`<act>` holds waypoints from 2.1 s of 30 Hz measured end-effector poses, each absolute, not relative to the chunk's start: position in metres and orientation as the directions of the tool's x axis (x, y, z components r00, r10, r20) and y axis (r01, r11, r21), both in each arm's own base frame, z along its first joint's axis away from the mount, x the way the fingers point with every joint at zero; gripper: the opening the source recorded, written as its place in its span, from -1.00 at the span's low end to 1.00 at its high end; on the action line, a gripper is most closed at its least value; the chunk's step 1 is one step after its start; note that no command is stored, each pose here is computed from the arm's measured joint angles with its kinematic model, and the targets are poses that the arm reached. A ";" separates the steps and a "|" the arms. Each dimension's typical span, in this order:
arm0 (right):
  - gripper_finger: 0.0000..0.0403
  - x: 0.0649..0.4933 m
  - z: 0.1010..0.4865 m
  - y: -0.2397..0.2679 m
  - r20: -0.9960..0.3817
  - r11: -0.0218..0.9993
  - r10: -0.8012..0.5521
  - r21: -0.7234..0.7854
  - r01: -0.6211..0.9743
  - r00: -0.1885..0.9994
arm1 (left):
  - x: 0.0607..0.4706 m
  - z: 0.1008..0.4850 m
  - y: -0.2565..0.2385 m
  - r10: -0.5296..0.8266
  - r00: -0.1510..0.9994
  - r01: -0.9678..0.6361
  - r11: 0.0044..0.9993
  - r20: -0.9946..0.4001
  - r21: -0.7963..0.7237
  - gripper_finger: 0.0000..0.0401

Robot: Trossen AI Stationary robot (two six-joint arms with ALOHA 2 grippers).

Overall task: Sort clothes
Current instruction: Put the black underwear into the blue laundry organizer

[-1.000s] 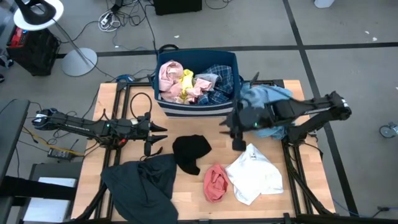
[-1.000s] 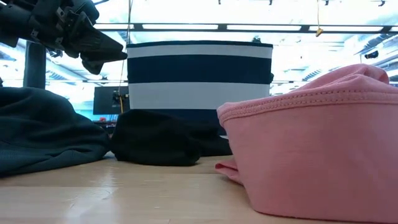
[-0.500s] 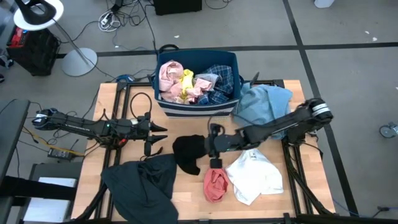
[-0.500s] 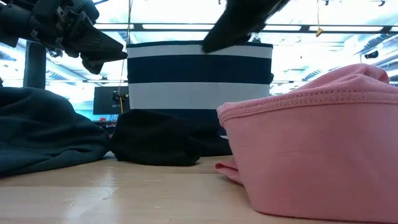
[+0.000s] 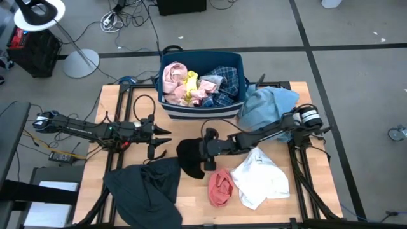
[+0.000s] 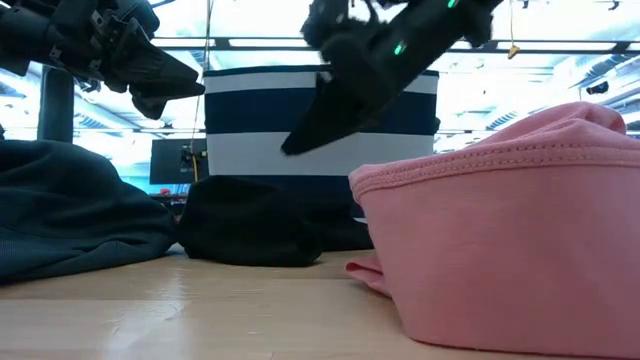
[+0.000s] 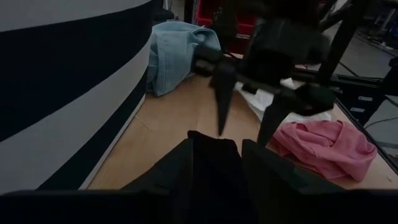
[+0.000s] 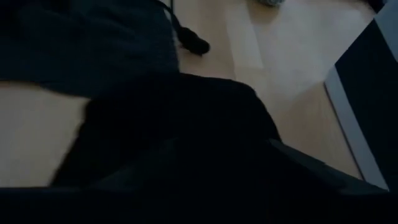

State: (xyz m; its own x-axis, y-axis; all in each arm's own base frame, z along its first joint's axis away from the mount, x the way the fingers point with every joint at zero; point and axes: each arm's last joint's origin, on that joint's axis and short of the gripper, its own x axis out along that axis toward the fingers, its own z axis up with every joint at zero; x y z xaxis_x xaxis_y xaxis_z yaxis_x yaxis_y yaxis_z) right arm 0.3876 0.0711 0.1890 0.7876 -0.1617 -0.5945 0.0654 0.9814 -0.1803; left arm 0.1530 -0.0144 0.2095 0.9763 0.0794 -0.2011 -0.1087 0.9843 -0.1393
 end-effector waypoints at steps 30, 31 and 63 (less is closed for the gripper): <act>-0.89 0.404 0.172 0.061 -0.544 0.985 -0.141 -0.160 0.063 0.827 | 0.153 0.210 -0.014 0.079 0.977 -0.108 0.985 -0.199 -0.138 -0.28; -0.90 0.401 0.184 0.061 -0.522 0.985 -0.143 -0.157 0.069 0.841 | 0.153 0.210 -0.014 0.079 0.977 -0.108 0.985 -0.200 -0.138 -0.28; -0.84 0.316 0.351 -0.108 -0.034 0.742 -0.660 -0.189 0.644 0.751 | 0.153 0.210 -0.014 0.079 0.978 -0.103 0.988 -0.194 -0.116 -0.28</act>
